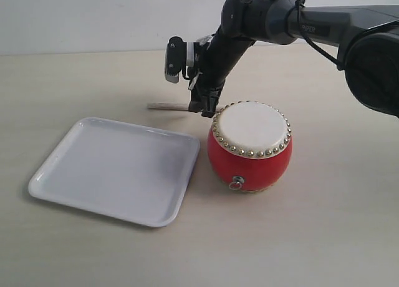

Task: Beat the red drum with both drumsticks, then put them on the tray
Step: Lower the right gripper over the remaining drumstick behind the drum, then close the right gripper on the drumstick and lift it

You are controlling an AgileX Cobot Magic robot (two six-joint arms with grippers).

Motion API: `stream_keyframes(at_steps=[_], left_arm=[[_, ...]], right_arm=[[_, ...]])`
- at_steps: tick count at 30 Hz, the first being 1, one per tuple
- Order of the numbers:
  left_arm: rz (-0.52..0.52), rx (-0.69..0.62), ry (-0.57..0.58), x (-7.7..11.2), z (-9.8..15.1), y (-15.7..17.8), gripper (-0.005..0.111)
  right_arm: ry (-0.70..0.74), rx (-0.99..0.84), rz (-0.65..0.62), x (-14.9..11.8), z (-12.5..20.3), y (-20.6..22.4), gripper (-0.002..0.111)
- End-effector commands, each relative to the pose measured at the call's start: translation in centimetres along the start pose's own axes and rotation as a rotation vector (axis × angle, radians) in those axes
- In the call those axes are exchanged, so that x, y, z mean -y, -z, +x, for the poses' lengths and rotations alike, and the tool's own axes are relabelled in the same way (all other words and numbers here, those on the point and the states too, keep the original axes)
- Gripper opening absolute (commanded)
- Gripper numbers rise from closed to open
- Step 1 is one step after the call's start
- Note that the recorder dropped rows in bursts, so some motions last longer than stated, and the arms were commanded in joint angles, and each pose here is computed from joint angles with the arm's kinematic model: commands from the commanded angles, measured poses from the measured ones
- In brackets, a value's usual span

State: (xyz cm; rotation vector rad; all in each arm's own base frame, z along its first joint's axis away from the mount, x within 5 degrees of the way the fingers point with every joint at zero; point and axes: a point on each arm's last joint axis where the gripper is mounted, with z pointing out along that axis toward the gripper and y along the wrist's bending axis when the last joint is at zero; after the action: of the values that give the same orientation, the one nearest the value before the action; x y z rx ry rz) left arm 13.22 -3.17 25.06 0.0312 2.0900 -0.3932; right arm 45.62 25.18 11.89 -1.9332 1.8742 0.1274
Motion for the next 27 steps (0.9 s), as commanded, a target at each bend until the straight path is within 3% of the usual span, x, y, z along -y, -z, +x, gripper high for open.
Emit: stream_keyframes(at_steps=[1,24,27], left_arm=[[-0.008,0.01,0.002,-0.1,0.0,-0.1,0.0],[-0.011,0.016,0.002,-0.1,-0.1,-0.1,0.0],[-0.013,0.02,0.002,-0.1,-0.1,-0.1,0.0]], right_arm=[[-0.011,-0.003,-0.002,0.1,0.6,-1.0,0.054],[-0.026,-0.002,-0.012,-0.2,1.0,-2.2,0.054],[-0.026,-0.007,-0.032,-0.4,1.0,-2.2,0.05]])
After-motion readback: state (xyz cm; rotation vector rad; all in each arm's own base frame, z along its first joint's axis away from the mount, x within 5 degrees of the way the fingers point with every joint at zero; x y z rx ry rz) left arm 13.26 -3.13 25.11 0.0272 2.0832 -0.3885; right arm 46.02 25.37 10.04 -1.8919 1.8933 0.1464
